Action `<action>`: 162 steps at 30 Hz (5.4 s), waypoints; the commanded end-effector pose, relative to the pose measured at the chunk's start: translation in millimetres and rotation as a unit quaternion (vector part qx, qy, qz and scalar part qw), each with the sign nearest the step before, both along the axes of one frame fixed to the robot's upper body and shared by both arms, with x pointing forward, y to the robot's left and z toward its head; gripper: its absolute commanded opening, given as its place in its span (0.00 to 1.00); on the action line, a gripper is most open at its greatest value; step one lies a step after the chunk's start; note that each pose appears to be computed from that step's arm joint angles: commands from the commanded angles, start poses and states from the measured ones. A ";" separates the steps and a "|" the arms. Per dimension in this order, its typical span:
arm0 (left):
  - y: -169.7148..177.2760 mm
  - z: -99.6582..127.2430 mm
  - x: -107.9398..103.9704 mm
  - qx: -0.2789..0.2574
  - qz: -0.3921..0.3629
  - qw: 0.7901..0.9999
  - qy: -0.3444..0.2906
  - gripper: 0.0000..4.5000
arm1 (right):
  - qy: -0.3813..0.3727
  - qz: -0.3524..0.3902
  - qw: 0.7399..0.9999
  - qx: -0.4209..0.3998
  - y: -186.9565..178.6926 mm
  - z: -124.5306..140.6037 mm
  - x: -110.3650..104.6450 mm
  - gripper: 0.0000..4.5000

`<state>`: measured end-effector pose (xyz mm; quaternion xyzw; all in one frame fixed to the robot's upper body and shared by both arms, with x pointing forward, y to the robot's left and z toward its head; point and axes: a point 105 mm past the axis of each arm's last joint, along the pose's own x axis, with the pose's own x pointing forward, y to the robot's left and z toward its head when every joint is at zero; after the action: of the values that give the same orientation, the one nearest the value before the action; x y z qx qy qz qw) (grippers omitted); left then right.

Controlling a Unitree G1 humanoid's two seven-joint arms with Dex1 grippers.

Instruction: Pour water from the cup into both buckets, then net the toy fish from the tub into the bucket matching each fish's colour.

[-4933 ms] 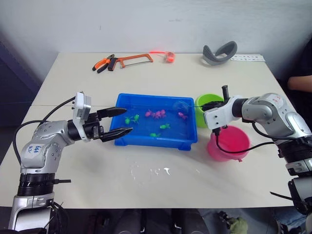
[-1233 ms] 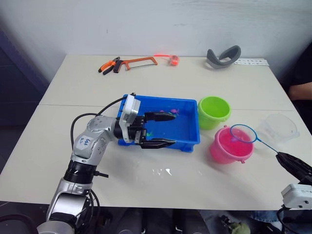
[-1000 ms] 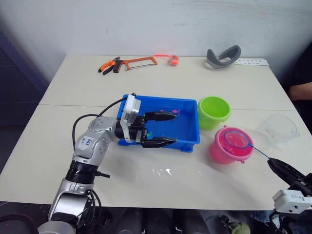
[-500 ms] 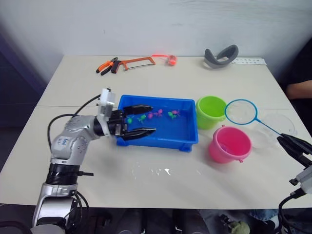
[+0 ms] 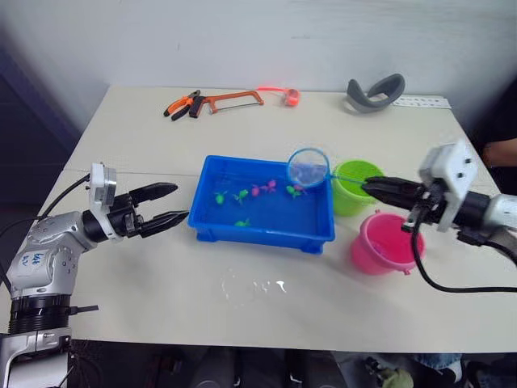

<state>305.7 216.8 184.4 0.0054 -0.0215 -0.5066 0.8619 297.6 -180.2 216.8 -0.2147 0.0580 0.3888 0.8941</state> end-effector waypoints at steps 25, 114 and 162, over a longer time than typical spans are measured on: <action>-32.9 15.3 -7.3 -0.016 -0.008 0.998 -0.059 0.99 | 0.295 -0.164 0.941 0.015 20.6 -25.7 29.3 0.00; -35.3 18.2 -5.6 -0.026 -0.019 0.997 -0.073 0.99 | 0.176 -0.103 0.975 0.084 1.2 6.3 15.3 0.00; -161.0 22.0 -23.3 -0.023 -0.339 0.939 -0.052 0.99 | -0.231 -0.188 0.906 -0.300 -122.2 -37.9 -135.9 0.00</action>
<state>284.1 57.0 201.2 -0.0035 -0.0682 -0.7640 0.6417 161.5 -309.6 175.8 -0.4887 0.0304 0.1123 0.8647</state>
